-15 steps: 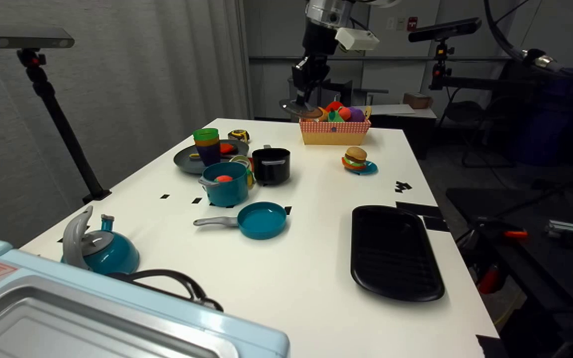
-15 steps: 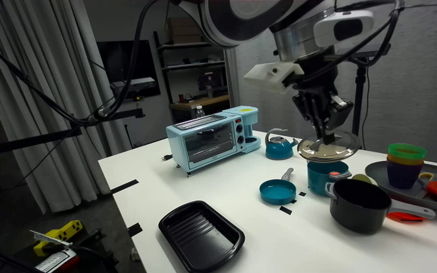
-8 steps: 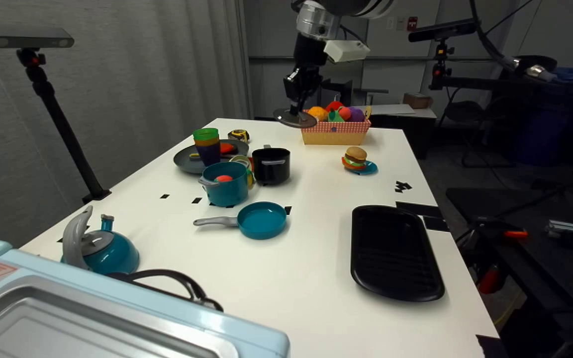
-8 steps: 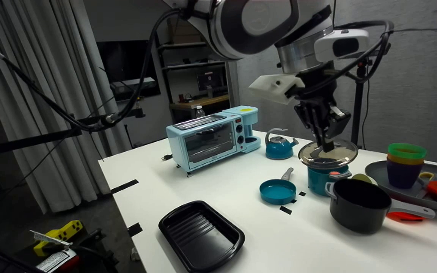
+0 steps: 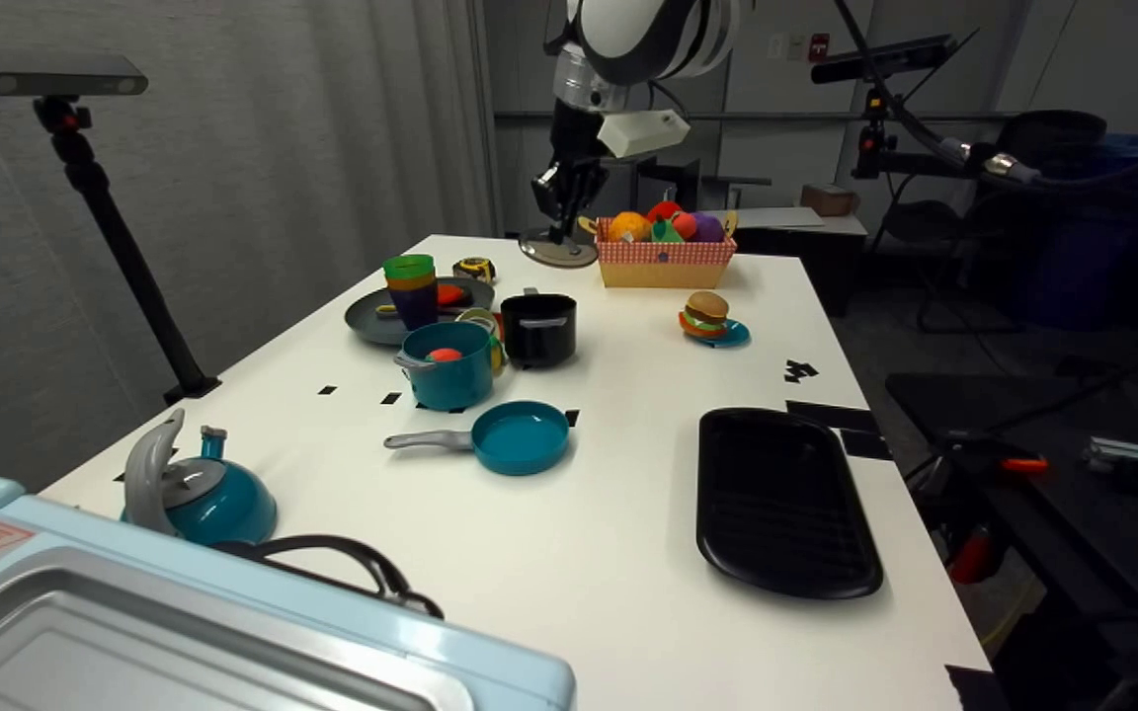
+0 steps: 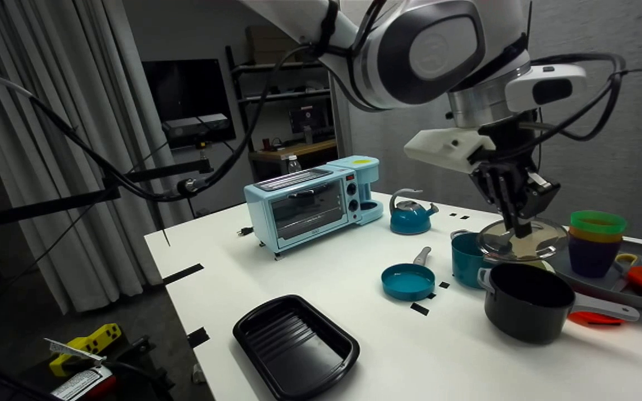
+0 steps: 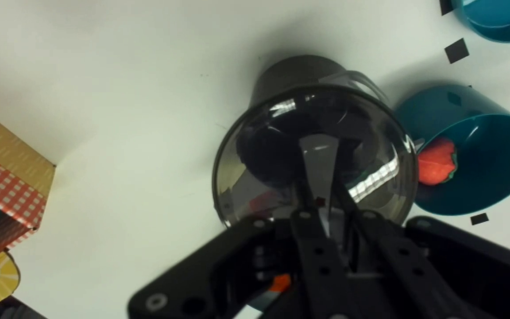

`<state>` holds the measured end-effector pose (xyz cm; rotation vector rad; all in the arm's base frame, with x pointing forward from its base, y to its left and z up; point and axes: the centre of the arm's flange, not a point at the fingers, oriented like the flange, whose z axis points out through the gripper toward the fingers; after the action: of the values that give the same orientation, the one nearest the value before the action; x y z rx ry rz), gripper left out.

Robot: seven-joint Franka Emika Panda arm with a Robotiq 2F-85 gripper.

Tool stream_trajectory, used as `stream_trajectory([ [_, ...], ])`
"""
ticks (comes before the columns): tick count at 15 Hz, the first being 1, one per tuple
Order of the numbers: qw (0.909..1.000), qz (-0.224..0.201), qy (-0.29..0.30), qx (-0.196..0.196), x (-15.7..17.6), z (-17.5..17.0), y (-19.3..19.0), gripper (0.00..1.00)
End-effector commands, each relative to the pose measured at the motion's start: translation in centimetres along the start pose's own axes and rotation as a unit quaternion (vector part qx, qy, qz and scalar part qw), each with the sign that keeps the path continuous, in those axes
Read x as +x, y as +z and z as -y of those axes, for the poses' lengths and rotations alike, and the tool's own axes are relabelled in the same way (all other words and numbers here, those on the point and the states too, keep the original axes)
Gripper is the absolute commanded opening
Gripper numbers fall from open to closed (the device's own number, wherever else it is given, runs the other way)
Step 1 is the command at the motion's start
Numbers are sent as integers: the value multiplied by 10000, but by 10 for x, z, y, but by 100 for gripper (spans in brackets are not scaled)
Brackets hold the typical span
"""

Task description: Move the lid from the pan to the black pot

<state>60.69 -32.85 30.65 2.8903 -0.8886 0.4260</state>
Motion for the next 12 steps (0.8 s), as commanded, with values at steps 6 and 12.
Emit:
stream_trajectory([
  [6,9996,198,161,134,43,5,58,4],
  [12,9990,388,100,192,50,21,73,4],
])
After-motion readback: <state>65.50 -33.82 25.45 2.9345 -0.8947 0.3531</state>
